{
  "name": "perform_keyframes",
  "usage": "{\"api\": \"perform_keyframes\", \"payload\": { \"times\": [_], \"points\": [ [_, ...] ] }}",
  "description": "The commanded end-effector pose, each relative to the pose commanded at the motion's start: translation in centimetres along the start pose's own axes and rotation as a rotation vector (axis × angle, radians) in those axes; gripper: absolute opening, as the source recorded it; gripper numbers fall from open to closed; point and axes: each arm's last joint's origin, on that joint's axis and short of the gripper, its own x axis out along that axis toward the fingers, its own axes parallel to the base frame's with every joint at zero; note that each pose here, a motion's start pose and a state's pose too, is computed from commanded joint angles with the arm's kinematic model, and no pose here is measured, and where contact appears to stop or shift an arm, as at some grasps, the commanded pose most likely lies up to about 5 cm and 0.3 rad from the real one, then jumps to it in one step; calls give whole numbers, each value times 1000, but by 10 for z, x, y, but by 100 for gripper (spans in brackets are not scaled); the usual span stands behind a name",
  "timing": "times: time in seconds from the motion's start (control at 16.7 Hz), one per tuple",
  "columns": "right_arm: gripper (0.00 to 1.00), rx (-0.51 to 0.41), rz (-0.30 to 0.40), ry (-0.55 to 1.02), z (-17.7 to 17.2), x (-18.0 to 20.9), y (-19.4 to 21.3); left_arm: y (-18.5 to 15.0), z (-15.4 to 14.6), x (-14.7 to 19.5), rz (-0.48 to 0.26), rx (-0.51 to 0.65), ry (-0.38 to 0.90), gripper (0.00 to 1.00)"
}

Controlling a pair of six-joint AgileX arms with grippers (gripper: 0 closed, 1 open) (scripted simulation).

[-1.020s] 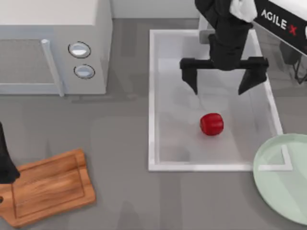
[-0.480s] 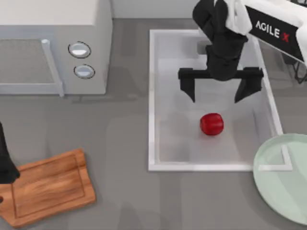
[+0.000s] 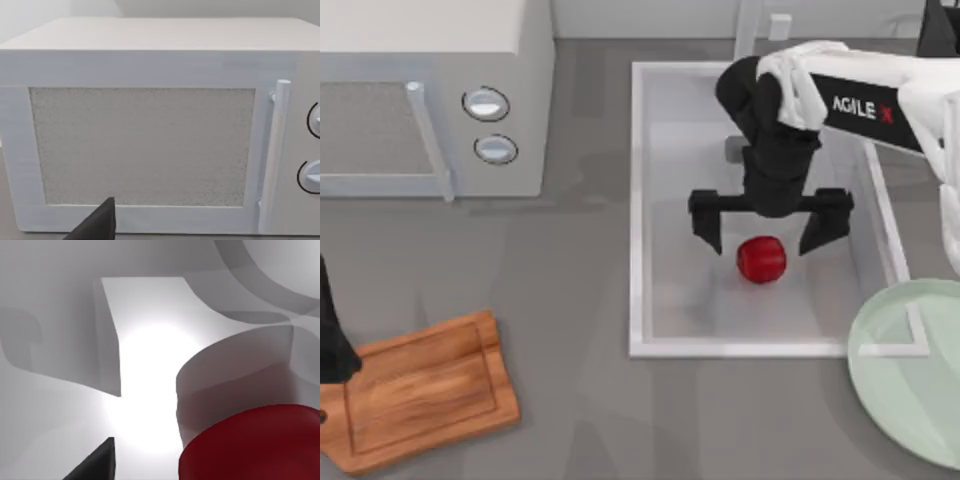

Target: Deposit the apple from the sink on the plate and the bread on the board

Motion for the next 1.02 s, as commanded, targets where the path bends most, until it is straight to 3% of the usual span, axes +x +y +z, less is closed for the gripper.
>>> {"api": "perform_keyframes", "payload": {
  "times": [0.12,0.9,1.02],
  "points": [
    [100,0,0,0,0,0,0,0,0,0,0,0,0,100],
    [2,0,0,0,0,0,0,0,0,0,0,0,0,100],
    [0,0,0,0,0,0,0,0,0,0,0,0,0,100]
  ]
}}
